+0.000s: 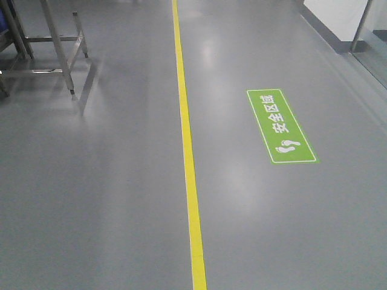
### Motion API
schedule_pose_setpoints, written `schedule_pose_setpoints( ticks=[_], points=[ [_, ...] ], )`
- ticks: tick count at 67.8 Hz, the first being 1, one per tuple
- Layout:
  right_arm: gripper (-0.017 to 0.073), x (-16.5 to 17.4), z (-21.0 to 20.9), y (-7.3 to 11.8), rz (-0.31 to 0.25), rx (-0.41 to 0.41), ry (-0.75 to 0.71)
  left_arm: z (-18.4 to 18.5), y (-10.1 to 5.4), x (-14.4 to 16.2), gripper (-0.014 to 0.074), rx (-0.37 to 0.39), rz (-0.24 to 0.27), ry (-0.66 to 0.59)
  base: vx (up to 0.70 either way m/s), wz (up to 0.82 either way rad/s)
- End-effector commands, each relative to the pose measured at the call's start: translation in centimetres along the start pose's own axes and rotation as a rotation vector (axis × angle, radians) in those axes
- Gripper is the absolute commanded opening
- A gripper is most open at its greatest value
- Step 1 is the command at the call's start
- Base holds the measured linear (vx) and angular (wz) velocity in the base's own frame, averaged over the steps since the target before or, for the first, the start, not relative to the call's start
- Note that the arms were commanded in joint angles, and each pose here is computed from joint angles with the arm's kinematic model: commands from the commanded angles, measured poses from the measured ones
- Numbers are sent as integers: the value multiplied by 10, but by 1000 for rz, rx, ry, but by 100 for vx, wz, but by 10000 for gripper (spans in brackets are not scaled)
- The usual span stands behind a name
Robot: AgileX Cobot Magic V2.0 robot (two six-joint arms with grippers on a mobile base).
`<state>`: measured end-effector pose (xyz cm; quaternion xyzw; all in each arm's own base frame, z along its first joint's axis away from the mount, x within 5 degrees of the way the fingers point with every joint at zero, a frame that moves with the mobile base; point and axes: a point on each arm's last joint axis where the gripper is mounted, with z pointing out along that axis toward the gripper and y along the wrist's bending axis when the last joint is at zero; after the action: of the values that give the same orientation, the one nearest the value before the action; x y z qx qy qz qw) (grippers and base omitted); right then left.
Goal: Pour parts from conveyor to right shelf
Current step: 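Drive along the aisle beside the yellow floor line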
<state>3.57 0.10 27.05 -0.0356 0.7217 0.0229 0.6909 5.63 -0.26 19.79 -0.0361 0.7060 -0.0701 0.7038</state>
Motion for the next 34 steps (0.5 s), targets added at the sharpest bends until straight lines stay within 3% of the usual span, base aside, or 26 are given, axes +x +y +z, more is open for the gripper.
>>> schedule_pose_setpoints(
  ticks=[1, 34],
  points=[
    [-4, -15, -1, 0, -13, 3, -94, 0, 0, 0, -6, 14, -13, -59, 70, 4],
    [-4, -15, -1, 0, -13, 3, -94, 0, 0, 0, -6, 14, -13, -59, 72, 16]
  ],
)
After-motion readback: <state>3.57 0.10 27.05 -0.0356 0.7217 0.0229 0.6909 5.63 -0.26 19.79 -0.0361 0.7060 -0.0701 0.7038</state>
